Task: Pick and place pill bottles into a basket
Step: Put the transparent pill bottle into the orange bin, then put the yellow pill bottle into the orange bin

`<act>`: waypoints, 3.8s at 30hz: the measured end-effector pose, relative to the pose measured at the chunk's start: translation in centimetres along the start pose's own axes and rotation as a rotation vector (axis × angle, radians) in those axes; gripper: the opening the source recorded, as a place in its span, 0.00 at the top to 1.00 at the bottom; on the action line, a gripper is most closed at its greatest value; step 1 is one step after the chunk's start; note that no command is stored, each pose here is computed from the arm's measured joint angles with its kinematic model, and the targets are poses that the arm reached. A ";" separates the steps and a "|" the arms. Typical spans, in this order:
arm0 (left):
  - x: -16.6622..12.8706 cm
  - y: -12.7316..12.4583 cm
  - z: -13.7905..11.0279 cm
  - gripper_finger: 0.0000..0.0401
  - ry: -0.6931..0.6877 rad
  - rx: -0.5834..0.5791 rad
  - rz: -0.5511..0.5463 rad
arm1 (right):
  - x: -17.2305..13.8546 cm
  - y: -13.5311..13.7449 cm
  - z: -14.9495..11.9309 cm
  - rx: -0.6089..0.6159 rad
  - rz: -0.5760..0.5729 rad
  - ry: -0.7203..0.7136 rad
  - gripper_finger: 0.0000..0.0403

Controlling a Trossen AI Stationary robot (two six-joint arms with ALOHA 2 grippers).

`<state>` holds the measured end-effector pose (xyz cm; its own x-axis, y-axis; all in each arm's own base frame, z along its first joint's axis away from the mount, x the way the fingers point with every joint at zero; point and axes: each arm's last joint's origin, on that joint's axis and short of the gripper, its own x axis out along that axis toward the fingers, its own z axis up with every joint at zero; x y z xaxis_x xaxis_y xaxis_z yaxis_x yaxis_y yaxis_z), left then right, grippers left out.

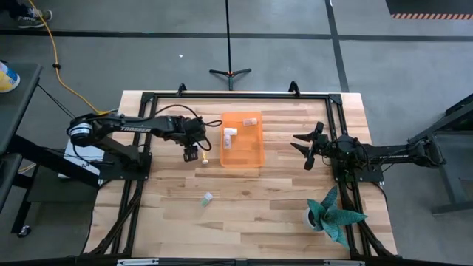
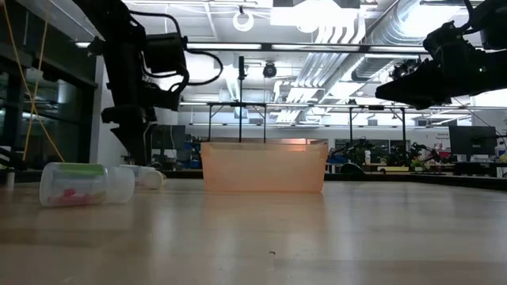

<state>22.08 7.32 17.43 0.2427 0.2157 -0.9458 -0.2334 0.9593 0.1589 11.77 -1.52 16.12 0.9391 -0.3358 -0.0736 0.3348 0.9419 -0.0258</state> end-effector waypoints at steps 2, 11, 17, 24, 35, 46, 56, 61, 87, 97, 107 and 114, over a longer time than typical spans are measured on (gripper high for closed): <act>0.4 -0.1 0.0 0.34 0.015 0.003 -0.002 | 0.0 0.0 0.0 -0.001 0.000 0.001 0.65; 1.8 -0.3 0.0 0.34 0.073 0.005 -0.019 | 0.0 0.0 -0.1 -0.006 0.000 0.010 0.65; 2.9 -0.5 0.1 0.34 0.103 0.014 -0.034 | 0.0 0.0 -0.1 0.000 0.000 0.009 0.65; 3.2 -0.5 0.3 0.38 0.092 0.013 -0.030 | 0.0 0.0 -0.1 0.001 0.000 0.010 0.65; 3.0 -0.4 0.8 0.55 0.077 0.056 -0.022 | 0.0 0.0 -0.1 0.001 0.000 0.010 0.65; -2.5 0.9 7.5 0.53 -0.178 0.185 -0.048 | 0.0 0.0 -0.1 0.002 0.000 0.009 0.65; -4.1 -0.1 12.5 0.52 -0.769 0.333 -0.328 | 0.0 0.0 -0.1 0.004 0.000 0.009 0.65; -1.6 -0.9 14.2 0.55 -0.859 0.356 -0.364 | 0.0 0.0 -0.1 0.004 0.000 0.009 0.65; 6.0 -2.3 11.4 0.51 -0.303 0.004 -0.490 | 0.0 0.0 -0.3 0.000 0.000 0.024 0.65; 6.1 -2.1 11.3 0.41 -0.286 0.019 -0.414 | 0.0 0.0 -0.3 0.020 0.000 0.024 0.65; 1.5 -1.6 13.4 0.21 -0.196 0.226 -0.389 | 0.0 0.0 -0.3 0.038 -0.001 0.031 0.65; -2.2 -2.7 13.1 0.26 0.093 0.150 -0.240 | 0.0 0.0 -0.4 0.037 -0.002 0.042 0.65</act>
<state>34.50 6.69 22.80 0.1855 -0.0310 -0.9822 -0.0361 0.9986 -0.0383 11.73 -1.52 15.69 0.9345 -0.3366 -0.1156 0.3400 0.9404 0.0109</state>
